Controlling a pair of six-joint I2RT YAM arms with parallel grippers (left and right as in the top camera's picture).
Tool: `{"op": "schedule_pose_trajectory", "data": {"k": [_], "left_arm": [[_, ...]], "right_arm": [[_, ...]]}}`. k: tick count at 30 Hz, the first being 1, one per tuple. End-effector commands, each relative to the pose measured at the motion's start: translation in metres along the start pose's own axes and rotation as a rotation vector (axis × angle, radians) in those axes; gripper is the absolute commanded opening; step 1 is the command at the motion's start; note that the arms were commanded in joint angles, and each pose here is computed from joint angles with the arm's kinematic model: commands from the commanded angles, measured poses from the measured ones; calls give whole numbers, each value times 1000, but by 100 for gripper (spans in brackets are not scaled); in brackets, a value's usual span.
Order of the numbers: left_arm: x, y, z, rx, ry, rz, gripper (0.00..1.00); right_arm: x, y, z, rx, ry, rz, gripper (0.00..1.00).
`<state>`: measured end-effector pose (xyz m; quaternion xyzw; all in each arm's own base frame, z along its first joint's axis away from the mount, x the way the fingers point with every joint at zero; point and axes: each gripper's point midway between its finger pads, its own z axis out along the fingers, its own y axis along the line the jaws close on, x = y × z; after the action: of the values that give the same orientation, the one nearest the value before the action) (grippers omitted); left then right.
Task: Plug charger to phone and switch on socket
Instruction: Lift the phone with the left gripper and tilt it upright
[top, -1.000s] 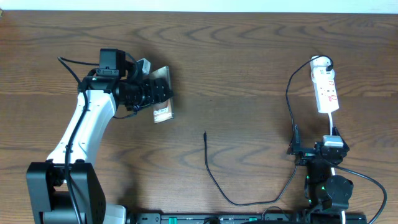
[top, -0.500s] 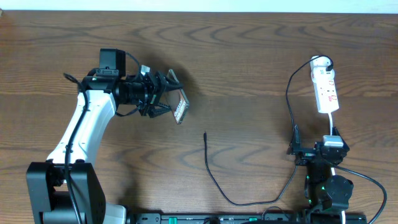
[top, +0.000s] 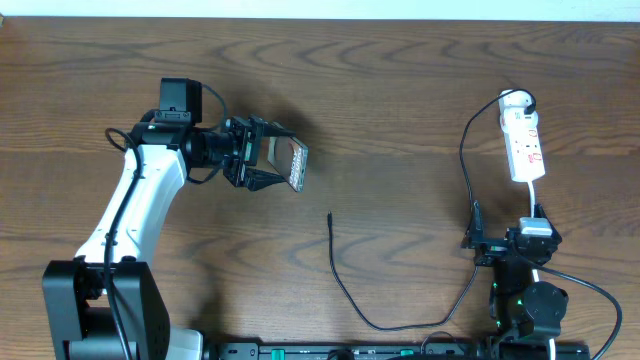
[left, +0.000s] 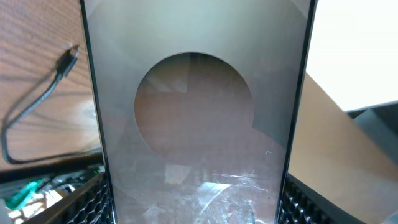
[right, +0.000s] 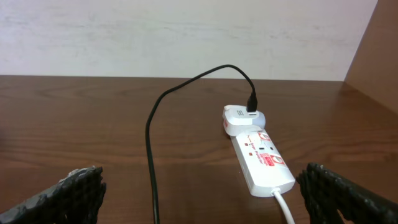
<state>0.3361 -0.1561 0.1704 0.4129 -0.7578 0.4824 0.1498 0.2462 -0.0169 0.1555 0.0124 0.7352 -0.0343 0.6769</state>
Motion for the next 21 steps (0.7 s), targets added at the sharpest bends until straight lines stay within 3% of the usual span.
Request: {"op": "schedule_pose_trajectory", "data": {"k": [1, 6, 13, 21], "left_arm": [[17, -13, -8, 37, 41, -106, 7], [17, -13, -8, 36, 43, -184, 7], [37, -19, -10, 57, 168, -225, 7], [38, -19, -10, 55, 170, -249, 7]], "right_arm": [[1, 2, 0, -10, 0, -5, 99], [1, 2, 0, -10, 0, -5, 99], [1, 2, 0, -10, 0, -5, 99], [1, 2, 0, -10, 1, -5, 99]]}}
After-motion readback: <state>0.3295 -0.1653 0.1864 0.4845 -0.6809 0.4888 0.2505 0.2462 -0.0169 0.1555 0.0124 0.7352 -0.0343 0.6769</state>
